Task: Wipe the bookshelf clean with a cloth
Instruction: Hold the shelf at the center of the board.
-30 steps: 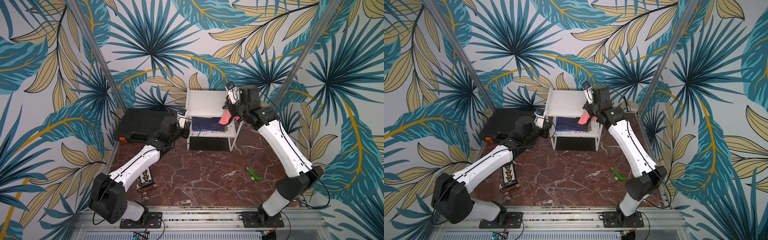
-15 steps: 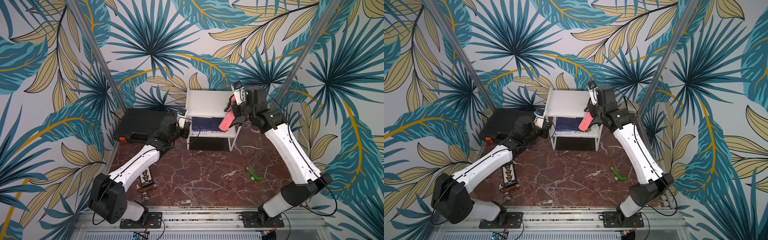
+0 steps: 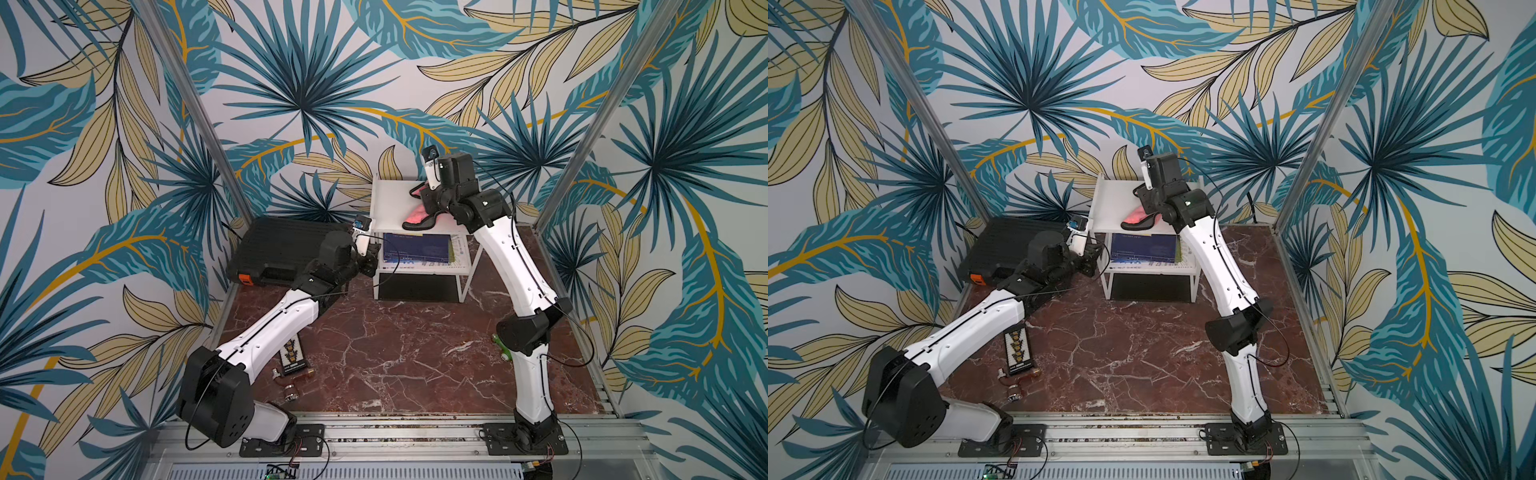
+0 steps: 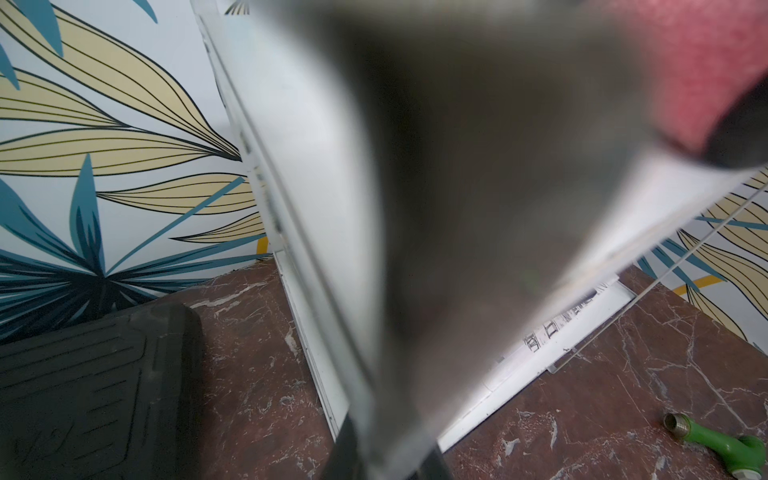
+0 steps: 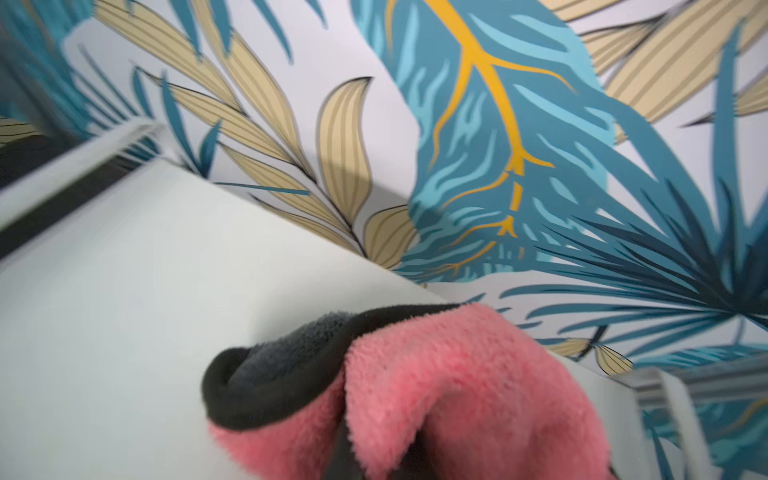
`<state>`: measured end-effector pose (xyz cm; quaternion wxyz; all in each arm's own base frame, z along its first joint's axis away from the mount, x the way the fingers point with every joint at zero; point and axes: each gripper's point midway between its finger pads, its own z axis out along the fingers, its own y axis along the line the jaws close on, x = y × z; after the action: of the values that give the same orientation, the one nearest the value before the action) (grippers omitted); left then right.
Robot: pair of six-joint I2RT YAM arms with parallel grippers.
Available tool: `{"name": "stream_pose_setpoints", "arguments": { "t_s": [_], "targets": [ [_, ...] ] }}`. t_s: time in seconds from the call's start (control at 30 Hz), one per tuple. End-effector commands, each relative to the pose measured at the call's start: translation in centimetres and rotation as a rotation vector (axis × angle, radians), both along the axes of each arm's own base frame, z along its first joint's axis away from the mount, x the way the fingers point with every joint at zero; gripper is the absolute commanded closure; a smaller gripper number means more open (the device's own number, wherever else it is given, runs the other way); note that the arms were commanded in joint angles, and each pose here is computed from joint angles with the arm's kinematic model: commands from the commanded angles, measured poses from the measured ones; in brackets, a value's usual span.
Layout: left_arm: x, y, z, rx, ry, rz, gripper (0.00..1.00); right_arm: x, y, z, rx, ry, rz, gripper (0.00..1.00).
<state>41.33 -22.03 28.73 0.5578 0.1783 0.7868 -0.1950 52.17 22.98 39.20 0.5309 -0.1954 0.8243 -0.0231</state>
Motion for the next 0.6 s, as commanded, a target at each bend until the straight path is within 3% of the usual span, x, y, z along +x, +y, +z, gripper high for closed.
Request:
{"name": "stream_pose_setpoints", "arguments": {
  "t_s": [0.0, 0.1, 0.2, 0.43, 0.57],
  "targets": [
    [-0.5, 1.6, -1.0, -0.042, 0.118, 0.074, 1.0, -1.4, 1.7, -4.8, -0.07, 0.156, 0.094, 1.0],
    [-0.8, 2.0, -1.1, -0.049, 0.11, 0.086, 1.0, -0.4, -7.9, -3.0, -0.11, 0.111, -0.161, 1.0],
    [-0.6, 2.3, -1.1, -0.044, 0.099, 0.101, 1.0, 0.1, -11.9, -4.4, -0.061, 0.113, -0.214, 1.0],
    [-0.1, 2.0, -1.4, -0.03, 0.108, 0.098, 1.0, 4.3, -11.5, -10.2, -0.109, 0.236, -0.267, 1.0],
    [0.1, 2.0, -1.6, -0.015, 0.107, 0.093, 1.0, 6.2, -8.9, -12.9, -0.05, 0.284, -0.226, 1.0]
  ]
}}
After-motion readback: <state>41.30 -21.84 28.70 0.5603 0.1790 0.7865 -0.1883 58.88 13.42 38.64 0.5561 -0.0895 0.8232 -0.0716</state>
